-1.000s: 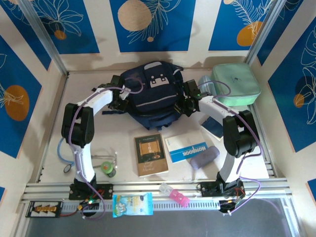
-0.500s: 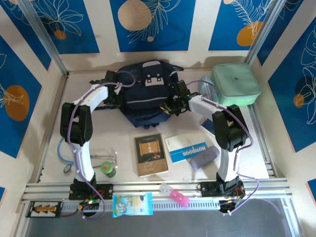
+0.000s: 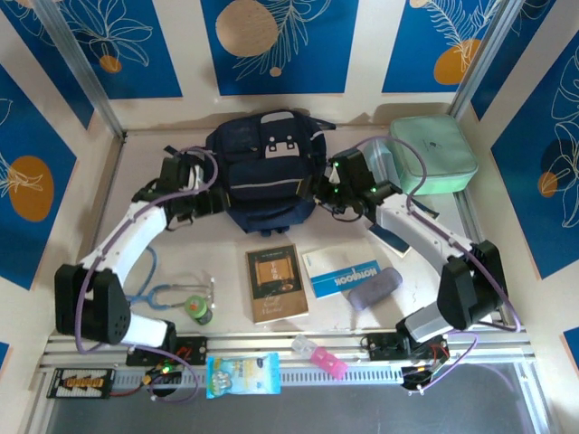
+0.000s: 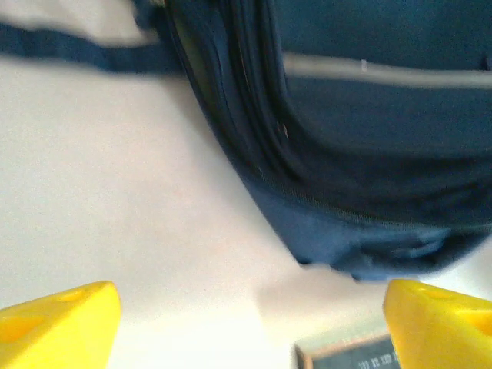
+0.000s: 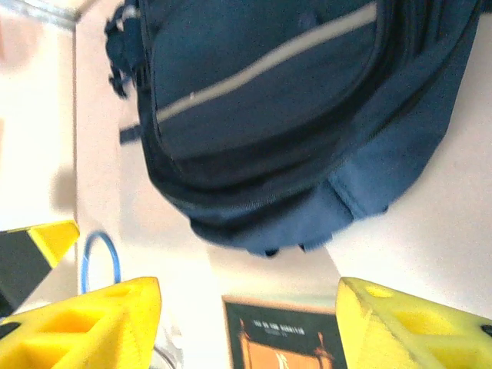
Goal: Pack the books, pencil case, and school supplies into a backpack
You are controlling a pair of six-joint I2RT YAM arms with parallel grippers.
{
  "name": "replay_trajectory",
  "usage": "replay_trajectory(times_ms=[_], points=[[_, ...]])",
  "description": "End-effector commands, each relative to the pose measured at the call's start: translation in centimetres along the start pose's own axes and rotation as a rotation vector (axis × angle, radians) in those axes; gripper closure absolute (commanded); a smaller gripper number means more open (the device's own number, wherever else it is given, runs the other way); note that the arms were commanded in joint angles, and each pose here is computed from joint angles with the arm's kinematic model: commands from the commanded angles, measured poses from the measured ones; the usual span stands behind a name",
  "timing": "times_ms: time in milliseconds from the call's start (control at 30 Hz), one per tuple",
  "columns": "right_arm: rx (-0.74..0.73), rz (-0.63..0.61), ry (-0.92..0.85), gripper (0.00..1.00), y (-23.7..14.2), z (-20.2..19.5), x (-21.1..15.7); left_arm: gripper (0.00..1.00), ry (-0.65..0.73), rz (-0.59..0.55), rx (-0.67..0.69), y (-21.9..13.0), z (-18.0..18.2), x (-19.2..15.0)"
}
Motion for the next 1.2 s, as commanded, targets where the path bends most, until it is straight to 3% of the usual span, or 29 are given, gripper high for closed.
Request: replay_trajectory(times_ms=[0, 233, 367, 500, 1167], points=[[-0.088, 0.177, -0.083, 0.38, 0.8, -1.8, -5.9, 0.0, -0.121, 0.082, -0.128, -0.1, -1.1, -3.4], [-0.131, 0.39, -0.103, 0.48, 3.6, -2.1, -13.0, 0.0, -0.207, 0.207, -0.138, 0.4, -0.3, -9.1], [-0.139, 0.421, -0.138, 0.53, 4.9, -1.6, -14.2, 0.0, -0.199, 0.272, -0.143, 1.5, -0.6, -11.9], [-0.174, 0.44, -0.144, 0.58, 6.2, -2.3, -14.1, 0.08, -0.213, 0.355, -0.154, 3.2, -1.1, -14.2], [-0.219, 0.533, -0.133, 0.75, 8.6, -4.3, -15.5, 0.39, -0.164, 0.5, -0.17, 5.9, -2.9, -16.4]])
Point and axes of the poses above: each hand's point on the last joint's axis, 136 mm out from that joint toward the fingers, its own y axis out along the fingers, its own z axis along the line the jaws close on, x = y × z, the point moved 5 cm from there along -y, back along the fingers, and after that the axes turned 11 degrees about -y, right-handed, at the moved point
